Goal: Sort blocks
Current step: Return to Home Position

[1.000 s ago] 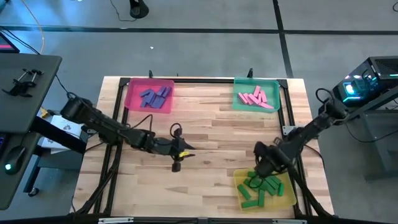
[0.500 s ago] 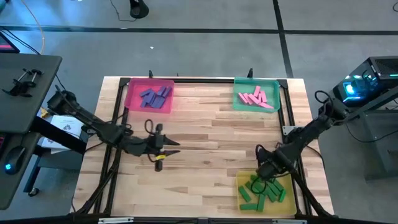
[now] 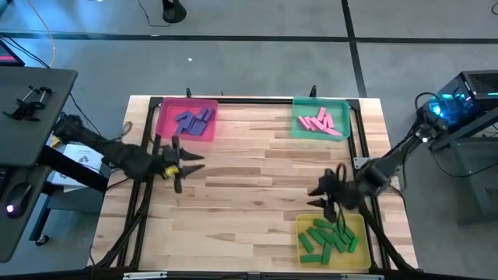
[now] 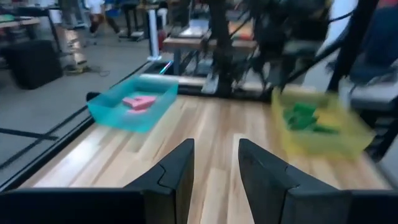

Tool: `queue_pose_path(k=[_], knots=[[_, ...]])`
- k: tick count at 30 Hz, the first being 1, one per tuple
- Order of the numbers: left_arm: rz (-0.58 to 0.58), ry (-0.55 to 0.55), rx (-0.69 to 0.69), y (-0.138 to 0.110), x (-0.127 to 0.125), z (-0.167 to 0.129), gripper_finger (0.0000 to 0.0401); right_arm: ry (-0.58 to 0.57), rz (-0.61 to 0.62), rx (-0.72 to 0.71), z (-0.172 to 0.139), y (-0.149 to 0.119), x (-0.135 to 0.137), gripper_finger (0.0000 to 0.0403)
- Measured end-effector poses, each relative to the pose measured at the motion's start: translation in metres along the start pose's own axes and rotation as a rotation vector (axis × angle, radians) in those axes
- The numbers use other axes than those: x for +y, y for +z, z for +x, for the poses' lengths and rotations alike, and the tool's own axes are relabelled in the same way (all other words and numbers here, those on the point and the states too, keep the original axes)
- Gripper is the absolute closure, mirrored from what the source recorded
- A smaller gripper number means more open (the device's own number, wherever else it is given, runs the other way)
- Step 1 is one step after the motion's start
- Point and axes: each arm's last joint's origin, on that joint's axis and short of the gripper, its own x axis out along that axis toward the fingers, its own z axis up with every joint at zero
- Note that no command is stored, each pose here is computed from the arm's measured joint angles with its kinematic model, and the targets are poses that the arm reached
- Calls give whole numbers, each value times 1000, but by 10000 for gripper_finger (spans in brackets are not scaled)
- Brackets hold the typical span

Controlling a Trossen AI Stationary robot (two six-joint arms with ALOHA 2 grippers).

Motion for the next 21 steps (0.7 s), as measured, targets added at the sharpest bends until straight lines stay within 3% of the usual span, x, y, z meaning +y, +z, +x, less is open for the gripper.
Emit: queue_pose_path(k=[6,13,17,21], knots=[[-59,-111,-91,6,34,-14,315,201,-75,-261,19,13,-49,266],[-37,-59,-53,1,60,-27,365,206,-185,-473,14,20,-93,266],[-41,-48,-87,-7,66,-32,396,209,-215,-565,0,21,-102,266],[-49,-95,-146,-28,68,-32,397,256,-227,-622,-12,16,-103,266]])
